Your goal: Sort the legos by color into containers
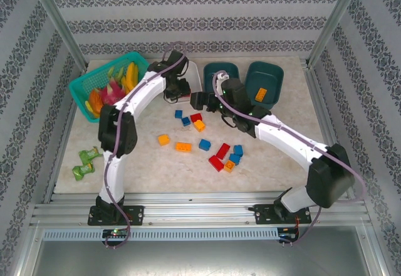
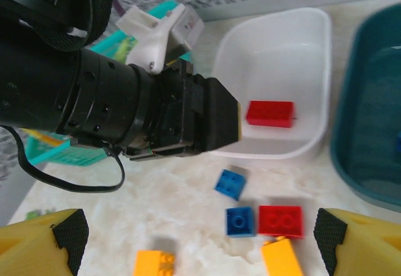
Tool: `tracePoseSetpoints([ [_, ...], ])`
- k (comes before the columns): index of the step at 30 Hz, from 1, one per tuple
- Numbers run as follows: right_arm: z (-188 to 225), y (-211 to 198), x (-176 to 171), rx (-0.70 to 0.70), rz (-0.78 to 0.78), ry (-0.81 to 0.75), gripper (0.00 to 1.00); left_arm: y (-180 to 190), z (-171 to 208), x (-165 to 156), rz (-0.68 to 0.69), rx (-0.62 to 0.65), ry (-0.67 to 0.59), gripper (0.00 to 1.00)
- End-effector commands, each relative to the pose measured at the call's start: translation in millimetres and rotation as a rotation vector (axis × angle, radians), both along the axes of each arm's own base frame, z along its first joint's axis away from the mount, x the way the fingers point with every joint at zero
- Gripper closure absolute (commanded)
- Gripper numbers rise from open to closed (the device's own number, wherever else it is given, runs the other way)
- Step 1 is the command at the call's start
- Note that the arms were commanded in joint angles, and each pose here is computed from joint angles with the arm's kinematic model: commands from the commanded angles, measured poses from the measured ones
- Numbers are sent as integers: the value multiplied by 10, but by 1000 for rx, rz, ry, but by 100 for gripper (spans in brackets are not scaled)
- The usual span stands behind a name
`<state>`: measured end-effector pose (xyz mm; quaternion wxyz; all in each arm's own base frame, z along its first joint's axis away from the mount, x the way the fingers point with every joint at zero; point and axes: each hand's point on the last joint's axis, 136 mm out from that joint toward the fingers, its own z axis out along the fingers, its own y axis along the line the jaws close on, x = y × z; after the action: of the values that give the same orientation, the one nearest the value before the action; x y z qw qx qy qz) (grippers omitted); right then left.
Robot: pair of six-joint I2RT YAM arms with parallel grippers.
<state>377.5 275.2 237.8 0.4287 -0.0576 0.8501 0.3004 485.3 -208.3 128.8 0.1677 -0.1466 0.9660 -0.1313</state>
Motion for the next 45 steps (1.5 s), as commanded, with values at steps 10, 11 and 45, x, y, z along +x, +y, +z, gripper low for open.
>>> tracePoseSetpoints([
  [10, -229, -420, 294, -62, -166, 114, 6, 159, -541, 267, 21, 77, 126, 80],
  [11, -237, -435, 302, -62, -169, 117, 6, 157, -578, 261, 20, 77, 134, 80],
  [45, -692, -1298, -1099, -173, -433, 609, 11, -50, 1104, -377, -127, -137, -220, 17],
])
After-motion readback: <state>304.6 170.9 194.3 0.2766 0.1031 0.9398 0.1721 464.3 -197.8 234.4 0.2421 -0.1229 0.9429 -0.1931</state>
